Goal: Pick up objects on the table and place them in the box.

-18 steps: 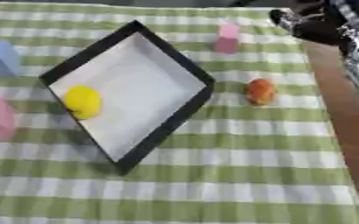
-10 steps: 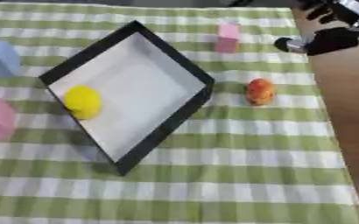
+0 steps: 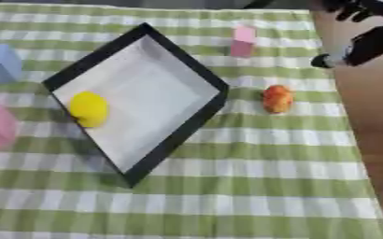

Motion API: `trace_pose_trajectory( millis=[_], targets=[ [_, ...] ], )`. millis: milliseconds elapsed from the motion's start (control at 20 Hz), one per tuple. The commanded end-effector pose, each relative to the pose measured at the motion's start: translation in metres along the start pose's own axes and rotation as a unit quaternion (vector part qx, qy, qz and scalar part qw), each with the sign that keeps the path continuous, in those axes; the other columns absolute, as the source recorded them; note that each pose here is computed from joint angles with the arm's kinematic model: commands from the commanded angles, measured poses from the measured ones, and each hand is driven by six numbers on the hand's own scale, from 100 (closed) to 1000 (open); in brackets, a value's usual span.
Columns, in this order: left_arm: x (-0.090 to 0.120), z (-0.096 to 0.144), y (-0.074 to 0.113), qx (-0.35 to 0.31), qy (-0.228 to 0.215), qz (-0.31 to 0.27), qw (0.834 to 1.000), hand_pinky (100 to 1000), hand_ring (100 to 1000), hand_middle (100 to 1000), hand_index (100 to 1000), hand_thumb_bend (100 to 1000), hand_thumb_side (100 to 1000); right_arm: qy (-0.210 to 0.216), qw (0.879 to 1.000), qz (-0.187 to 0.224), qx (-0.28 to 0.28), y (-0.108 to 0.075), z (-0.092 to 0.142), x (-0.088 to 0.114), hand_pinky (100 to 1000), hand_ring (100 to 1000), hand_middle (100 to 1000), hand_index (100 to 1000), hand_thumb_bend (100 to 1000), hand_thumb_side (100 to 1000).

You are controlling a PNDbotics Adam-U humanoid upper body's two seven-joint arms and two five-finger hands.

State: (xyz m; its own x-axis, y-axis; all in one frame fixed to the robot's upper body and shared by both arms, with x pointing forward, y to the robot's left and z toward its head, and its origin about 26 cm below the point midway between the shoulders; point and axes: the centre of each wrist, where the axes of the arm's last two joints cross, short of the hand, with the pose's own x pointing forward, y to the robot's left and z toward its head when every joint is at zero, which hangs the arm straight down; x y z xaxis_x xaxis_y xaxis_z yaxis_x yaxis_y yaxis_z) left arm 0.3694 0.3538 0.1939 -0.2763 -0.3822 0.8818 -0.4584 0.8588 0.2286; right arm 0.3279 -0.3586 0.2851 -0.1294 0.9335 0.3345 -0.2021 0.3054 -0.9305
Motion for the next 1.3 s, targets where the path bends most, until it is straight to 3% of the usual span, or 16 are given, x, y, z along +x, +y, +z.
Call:
trace_pose_trajectory(
  millis=[50,600,1300],
  targets=[
    [0.011,-0.006,0.009,0.007,-0.019,-0.003,1.0,790,736,710,788,1000,544,-0.002,0.999,0.035,0.001,-0.013,0.008,0.009,858,824,810,867,373,100],
    [0.013,-0.005,0.006,0.002,-0.022,0.001,1.0,791,736,705,787,1000,543,-0.002,0.996,0.076,0.045,0.008,0.007,0.021,828,785,781,845,357,100],
    [0.016,-0.004,0.001,-0.004,-0.027,0.007,1.0,791,735,700,785,1000,542,0.01,0.988,0.088,0.123,0.036,-0.008,0.013,833,789,797,871,390,100]
  ],
)
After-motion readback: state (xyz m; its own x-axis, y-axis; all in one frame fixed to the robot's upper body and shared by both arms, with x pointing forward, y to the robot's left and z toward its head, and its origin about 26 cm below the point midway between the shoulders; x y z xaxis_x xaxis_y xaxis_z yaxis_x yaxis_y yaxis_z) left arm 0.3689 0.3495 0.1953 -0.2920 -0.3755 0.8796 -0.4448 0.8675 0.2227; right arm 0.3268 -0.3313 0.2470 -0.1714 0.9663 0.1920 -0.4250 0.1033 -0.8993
